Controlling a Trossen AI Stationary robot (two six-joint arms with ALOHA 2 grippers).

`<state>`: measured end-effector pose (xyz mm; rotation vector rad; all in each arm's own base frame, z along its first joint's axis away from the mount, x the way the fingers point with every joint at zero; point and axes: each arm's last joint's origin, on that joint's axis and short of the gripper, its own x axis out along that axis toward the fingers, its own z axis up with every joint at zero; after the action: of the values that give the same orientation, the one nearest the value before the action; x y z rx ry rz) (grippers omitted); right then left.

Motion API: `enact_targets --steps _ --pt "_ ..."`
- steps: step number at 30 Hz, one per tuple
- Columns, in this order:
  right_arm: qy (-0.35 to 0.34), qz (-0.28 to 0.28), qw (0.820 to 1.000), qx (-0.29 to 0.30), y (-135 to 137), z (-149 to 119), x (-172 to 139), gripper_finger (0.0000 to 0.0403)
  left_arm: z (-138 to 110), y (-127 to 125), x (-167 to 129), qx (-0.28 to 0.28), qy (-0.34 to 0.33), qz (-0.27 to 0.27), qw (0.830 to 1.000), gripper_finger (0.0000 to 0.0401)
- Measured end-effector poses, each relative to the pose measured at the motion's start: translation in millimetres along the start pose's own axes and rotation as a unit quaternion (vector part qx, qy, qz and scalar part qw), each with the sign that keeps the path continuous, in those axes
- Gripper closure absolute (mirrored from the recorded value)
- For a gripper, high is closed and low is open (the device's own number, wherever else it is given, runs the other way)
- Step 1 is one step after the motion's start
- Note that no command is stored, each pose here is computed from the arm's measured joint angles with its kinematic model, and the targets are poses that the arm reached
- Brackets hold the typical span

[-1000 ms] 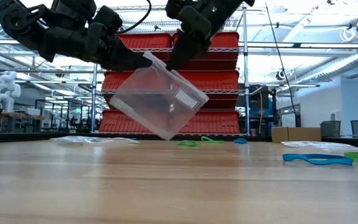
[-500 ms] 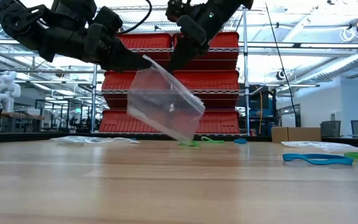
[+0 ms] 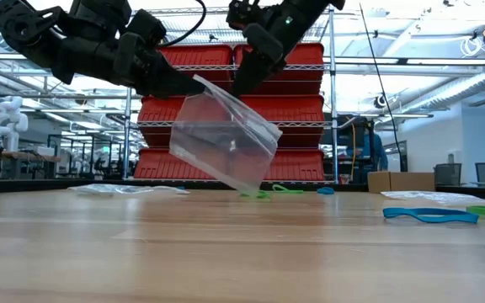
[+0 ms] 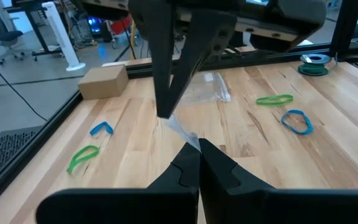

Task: Sort rubber bands
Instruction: Open the bottom left transparent zip bag

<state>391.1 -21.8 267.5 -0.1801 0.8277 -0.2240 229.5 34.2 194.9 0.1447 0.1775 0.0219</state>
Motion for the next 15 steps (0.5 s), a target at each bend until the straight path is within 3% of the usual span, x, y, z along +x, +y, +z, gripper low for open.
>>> enact_targets --steps 15 --pt "-0.001 0.064 0.998 0.009 8.6 -1.2 7.5 0.0403 -0.1 0.0 0.0 0.000 0.000 0.000 1.000 0.0400"
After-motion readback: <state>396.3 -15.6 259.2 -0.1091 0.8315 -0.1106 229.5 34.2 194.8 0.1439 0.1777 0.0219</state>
